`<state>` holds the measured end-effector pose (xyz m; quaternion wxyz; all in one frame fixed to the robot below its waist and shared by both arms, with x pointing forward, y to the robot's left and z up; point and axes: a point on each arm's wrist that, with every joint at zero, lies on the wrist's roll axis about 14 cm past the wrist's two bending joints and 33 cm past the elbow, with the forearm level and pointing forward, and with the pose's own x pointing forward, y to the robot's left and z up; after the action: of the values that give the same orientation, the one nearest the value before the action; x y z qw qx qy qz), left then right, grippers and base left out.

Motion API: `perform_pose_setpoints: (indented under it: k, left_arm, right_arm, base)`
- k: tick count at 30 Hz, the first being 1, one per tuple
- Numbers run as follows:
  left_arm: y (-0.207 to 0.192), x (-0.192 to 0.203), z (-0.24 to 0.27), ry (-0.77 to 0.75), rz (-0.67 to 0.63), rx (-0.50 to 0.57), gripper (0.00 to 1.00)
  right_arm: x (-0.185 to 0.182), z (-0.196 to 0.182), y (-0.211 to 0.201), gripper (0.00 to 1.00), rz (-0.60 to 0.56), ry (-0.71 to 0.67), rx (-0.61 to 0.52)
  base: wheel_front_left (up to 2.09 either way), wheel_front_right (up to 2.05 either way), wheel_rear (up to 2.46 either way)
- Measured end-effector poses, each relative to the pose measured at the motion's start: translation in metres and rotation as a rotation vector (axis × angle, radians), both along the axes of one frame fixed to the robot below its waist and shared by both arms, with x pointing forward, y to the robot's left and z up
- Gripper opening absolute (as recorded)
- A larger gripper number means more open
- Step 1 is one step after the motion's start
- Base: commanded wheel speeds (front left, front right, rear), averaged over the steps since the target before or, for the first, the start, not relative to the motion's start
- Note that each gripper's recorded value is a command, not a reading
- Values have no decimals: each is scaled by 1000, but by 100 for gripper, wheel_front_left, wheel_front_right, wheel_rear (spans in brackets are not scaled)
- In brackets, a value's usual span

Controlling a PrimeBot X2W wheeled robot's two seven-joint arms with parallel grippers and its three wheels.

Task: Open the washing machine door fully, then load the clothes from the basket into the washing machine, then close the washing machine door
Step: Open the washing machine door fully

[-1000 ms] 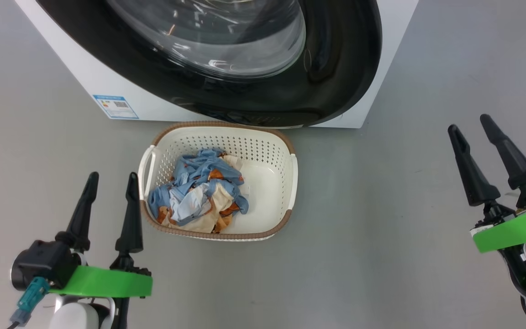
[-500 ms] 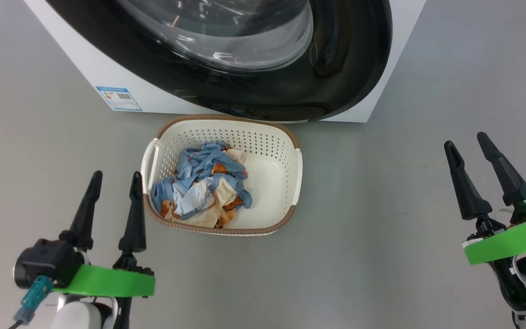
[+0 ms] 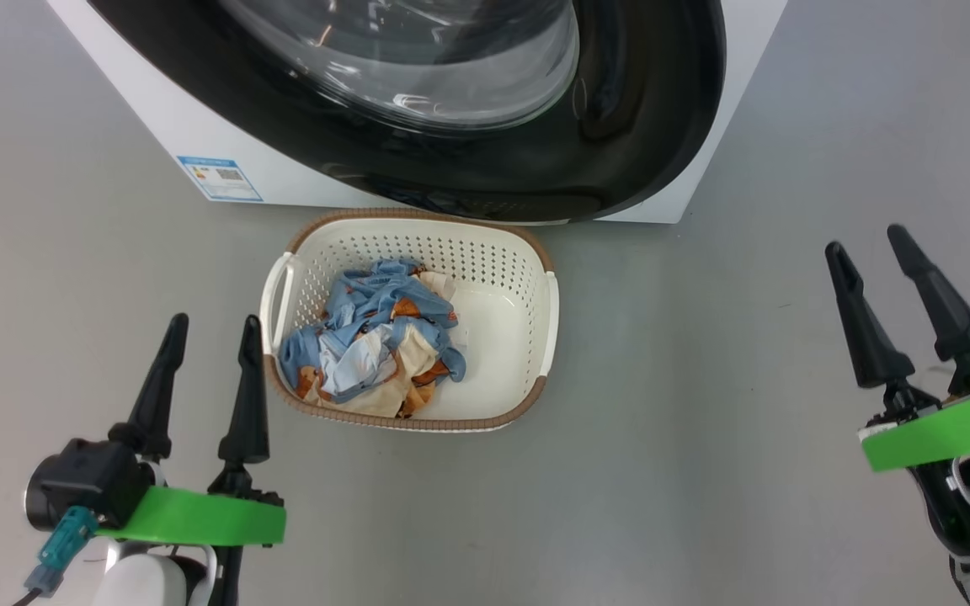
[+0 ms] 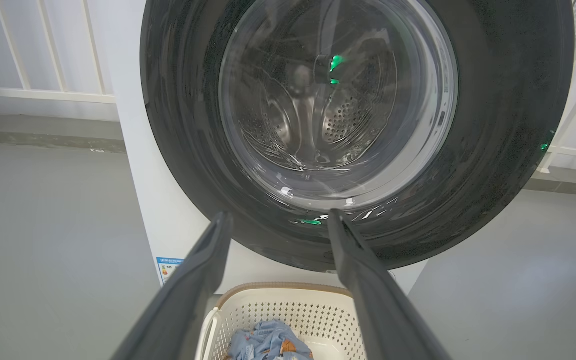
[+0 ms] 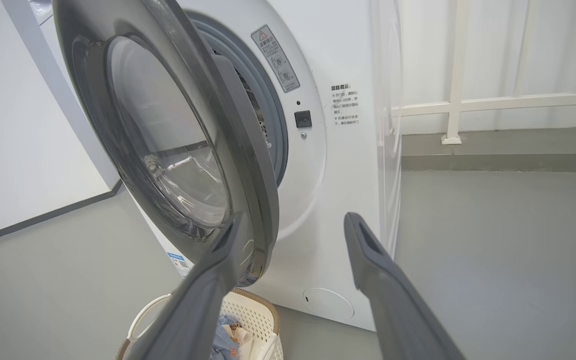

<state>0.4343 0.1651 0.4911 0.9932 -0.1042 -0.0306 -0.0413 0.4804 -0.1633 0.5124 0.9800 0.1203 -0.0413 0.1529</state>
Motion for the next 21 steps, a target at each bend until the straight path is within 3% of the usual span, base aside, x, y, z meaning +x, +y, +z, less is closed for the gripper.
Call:
perform_pose_setpoints:
  k: [11, 12, 13, 15, 16, 18, 19, 20, 21]
  left_arm:
    - [-3, 5, -4, 7, -10, 1, 100]
    - [-4, 7, -2, 2, -11, 1, 100]
    - [-4, 8, -1, -3, -12, 2, 100]
    - [-4, 8, -1, -3, -13, 2, 100]
    - [-4, 7, -1, -1, -12, 3, 100]
    - [-3, 7, -3, 2, -9, 4, 100]
    - [-2, 7, -3, 4, -8, 4, 100]
    - [-2, 7, -4, 6, -6, 5, 100]
    - [-1, 7, -4, 7, -5, 5, 100]
  right_arm:
    - [42, 28, -14, 100, -56, -52, 118]
    - [47, 33, -15, 87, -59, -60, 137]
    - [51, 37, -15, 82, -60, -62, 153]
    - [60, 44, -16, 84, -63, -68, 180]
    - [64, 47, -16, 79, -63, -64, 200]
    - [73, 53, -16, 48, -61, -58, 237]
    - [78, 56, -16, 38, -60, -49, 266]
    - [82, 57, -16, 38, -56, -39, 286]
    - [86, 59, -16, 22, -52, -30, 308]
  base:
    - [0, 0, 0]
    - [0, 0, 0]
    - [0, 0, 0]
    - [0, 0, 0]
    - [0, 0, 0]
    - [0, 0, 0]
    - [0, 0, 0]
    - [0, 0, 0]
    - [0, 0, 0]
